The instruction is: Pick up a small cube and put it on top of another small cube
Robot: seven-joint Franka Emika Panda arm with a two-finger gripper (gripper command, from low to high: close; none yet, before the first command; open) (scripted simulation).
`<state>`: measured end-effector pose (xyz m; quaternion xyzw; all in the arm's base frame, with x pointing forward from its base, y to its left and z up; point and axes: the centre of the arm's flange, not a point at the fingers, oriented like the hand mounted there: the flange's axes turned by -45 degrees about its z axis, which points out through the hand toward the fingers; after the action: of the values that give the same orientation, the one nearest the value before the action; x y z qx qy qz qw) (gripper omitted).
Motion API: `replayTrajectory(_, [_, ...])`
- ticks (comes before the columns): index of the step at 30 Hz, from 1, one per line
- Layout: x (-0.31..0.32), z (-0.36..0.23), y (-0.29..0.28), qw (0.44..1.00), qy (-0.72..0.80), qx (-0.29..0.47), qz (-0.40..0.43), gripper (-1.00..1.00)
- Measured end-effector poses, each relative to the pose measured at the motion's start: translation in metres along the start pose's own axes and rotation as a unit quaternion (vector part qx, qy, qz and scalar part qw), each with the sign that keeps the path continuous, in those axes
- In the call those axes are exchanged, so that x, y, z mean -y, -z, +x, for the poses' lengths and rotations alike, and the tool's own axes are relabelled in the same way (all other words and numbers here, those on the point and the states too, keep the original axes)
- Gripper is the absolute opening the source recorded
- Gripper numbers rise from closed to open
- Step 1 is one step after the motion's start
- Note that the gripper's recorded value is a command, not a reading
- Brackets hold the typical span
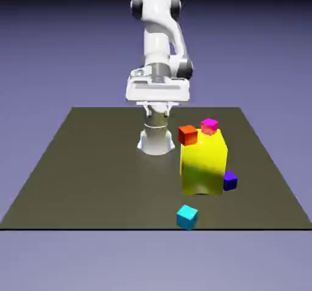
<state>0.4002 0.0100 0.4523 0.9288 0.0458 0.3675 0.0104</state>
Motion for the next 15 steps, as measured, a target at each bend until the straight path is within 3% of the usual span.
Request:
replayTrajectory(8, [0.036,0.015,-0.084,0.980,0.134,0.141,0.033,0.00])
replayTrajectory(15, [0.074,0.008,-0.161,0.931,0.251,0.256,0.065,0.00])
